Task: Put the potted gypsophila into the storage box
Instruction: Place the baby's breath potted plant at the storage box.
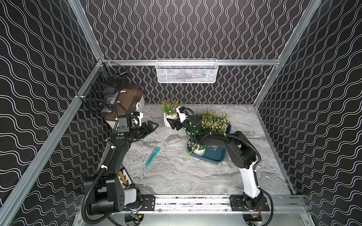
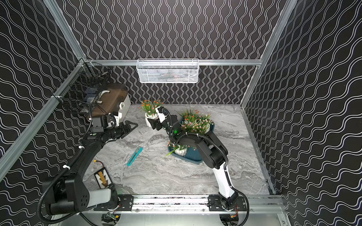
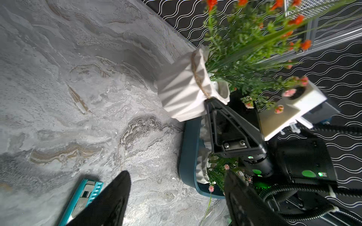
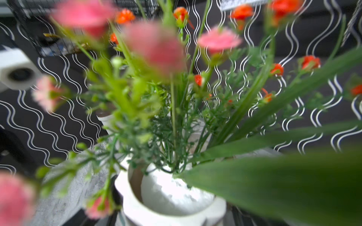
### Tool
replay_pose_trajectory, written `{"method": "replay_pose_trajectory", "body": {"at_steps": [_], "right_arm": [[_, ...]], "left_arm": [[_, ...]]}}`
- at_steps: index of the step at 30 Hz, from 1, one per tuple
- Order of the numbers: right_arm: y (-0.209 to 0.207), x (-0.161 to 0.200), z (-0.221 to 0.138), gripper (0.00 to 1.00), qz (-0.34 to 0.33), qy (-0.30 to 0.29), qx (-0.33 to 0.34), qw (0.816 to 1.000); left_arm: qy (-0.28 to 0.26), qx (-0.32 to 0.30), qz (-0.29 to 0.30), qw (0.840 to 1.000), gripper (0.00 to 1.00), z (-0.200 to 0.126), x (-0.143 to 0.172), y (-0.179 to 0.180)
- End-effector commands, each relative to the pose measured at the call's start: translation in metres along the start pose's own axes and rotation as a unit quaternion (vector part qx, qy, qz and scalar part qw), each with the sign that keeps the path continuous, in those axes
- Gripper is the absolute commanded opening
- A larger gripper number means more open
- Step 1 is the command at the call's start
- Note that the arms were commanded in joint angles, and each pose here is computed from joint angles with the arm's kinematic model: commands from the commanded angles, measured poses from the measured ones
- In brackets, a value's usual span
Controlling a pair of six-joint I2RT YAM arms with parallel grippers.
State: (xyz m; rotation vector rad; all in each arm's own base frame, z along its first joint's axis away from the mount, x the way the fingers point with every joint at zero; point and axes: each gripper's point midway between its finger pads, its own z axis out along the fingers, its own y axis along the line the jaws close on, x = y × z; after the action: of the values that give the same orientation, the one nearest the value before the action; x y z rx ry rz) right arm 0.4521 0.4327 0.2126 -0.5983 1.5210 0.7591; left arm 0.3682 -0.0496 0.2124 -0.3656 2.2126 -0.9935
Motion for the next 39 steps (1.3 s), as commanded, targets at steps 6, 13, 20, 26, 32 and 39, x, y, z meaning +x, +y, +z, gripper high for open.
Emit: {"method": "replay_pose_trajectory", "body": {"at_steps": [6, 13, 20, 26, 32, 39], "right_arm": [[0.018, -0.084, -0.027, 0.83, -0.011, -0.095, -0.011, 0.995], [0.025, -0.122, -0.061, 0.83, -0.005, -0.119, -0.004, 0.993], [0.027, -0.141, -0.11, 0.83, -0.004, -0.12, 0.015, 0.993], [0.026, -0.154, -0.151, 0.83, -0.009, -0.108, 0.04, 0.993], [0.021, -0.161, -0.187, 0.83, -0.018, -0.084, 0.074, 0.994], [0.014, -0.155, -0.225, 0.82, -0.014, -0.059, 0.106, 0.993]], "left_arm": [[-0.009, 0.006, 0.007, 1.0, 0.78, -0.002, -0.003, -0.004], [-0.01, 0.02, 0.007, 1.0, 0.78, -0.003, -0.004, -0.008], [-0.01, 0.042, 0.01, 0.999, 0.79, -0.004, -0.003, -0.018], [0.011, 0.077, 0.03, 0.997, 0.79, 0.001, 0.007, -0.04], [0.036, 0.126, 0.069, 0.989, 0.8, 0.006, 0.026, -0.075], [0.058, 0.143, 0.087, 0.984, 0.8, 0.01, 0.041, -0.091]]}}
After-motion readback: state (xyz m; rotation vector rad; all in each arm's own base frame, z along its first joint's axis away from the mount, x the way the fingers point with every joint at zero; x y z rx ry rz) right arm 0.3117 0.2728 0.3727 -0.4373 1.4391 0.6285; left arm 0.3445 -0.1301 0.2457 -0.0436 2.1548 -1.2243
